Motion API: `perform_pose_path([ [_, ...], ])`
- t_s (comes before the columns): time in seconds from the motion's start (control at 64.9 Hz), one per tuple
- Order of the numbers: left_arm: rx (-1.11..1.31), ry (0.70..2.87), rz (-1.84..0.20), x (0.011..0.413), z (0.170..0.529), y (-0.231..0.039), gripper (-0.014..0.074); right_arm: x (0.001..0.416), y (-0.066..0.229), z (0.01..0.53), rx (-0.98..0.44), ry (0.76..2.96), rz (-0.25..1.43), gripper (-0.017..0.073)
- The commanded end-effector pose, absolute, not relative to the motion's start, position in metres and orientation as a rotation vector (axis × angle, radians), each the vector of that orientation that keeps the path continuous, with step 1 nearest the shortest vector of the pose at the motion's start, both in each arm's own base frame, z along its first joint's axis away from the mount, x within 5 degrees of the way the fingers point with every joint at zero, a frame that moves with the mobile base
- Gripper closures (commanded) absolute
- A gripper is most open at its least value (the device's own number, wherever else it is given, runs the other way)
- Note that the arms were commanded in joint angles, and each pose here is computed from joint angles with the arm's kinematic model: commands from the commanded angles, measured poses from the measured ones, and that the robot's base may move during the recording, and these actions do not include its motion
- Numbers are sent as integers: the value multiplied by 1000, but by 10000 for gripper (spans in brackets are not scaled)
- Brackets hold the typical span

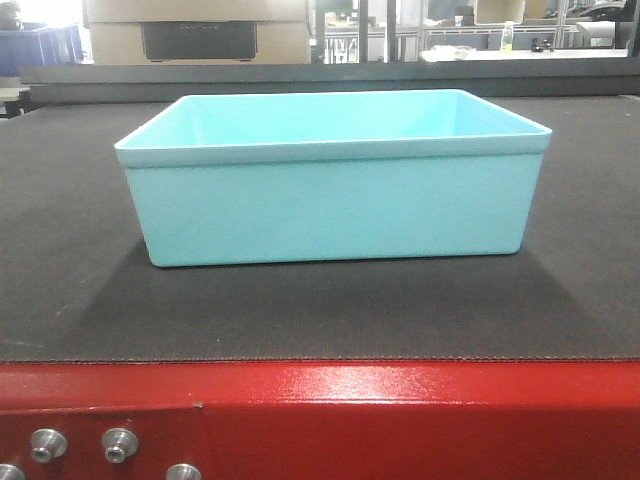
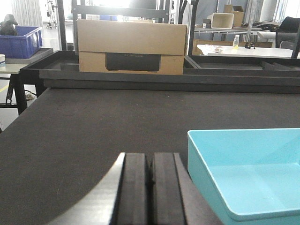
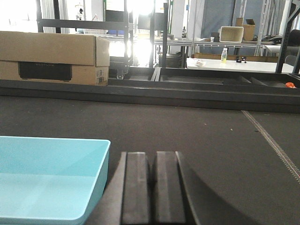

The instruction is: Fetch blue bin and place on conveyor start

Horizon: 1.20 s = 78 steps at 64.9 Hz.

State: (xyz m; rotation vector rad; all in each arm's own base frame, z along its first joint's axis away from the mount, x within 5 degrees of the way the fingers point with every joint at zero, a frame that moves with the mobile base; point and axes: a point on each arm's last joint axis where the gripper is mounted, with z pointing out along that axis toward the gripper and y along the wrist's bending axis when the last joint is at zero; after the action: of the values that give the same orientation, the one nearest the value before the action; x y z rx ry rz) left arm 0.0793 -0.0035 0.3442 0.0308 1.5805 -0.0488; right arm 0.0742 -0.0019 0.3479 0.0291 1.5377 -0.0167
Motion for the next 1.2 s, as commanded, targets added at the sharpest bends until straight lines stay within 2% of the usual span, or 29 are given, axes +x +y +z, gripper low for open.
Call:
perform_pose_path([
  [0.0, 33, 1559, -50, 79, 345, -4, 704, 73, -2, 349, 23, 1514, -34, 712],
  [0.37, 32, 1560, -51, 78, 345, -4, 704, 73, -2, 349, 23, 1511, -34, 712],
  [0.508, 100, 1546, 30, 69, 340, -3, 704, 73, -2, 349, 23, 1511, -34, 712],
  [0.678, 26, 1492, 74, 58, 300, 2, 704, 73, -2, 349, 23, 1511, -34, 712],
  [0.924, 13, 1536, 87, 56, 212, 3, 704, 73, -2, 349, 23, 1511, -34, 712],
  [1.186, 13, 1519, 88, 56, 210, 3, 704, 73, -2, 350, 23, 1509, -34, 712],
])
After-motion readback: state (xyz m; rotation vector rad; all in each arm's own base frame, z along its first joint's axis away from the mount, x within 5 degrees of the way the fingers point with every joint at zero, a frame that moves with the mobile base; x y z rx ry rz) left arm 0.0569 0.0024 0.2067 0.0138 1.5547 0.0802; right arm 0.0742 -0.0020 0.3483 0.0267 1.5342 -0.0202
